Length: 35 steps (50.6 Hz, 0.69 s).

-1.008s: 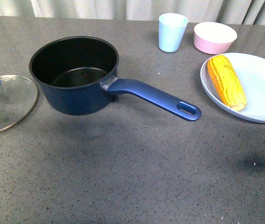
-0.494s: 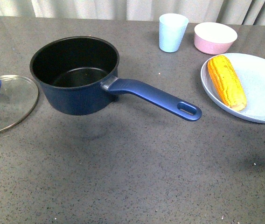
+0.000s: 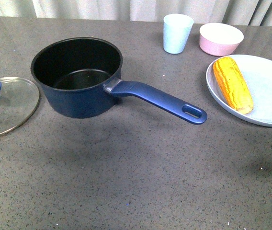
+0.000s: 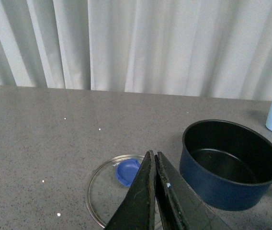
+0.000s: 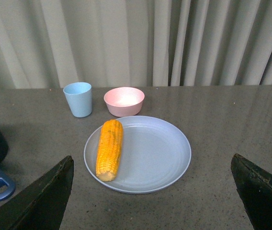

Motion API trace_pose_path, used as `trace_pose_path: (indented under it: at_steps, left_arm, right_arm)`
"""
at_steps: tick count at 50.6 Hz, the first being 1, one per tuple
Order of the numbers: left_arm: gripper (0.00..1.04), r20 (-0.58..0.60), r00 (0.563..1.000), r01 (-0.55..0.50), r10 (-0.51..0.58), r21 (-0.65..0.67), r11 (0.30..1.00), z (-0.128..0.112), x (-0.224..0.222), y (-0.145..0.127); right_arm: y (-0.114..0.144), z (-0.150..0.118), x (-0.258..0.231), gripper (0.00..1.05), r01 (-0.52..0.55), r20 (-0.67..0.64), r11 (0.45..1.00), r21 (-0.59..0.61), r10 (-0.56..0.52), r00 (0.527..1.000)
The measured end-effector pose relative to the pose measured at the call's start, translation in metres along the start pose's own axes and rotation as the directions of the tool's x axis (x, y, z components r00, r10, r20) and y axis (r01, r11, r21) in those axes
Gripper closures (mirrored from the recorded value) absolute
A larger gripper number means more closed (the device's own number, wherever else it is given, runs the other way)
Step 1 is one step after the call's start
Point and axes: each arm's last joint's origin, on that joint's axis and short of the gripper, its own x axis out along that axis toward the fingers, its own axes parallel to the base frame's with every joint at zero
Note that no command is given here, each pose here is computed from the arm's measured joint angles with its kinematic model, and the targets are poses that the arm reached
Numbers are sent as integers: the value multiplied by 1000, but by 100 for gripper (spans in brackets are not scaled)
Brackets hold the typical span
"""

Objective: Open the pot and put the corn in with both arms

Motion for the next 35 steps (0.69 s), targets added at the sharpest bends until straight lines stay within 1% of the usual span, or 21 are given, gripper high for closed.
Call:
trace_pose_path:
  at_steps: [35]
  left_arm:
    - [103, 6, 1000, 0, 0, 0, 1000, 1, -18, 0]
  right_arm:
    - [0, 0, 0, 9, 0, 0, 1000, 0, 0, 1000]
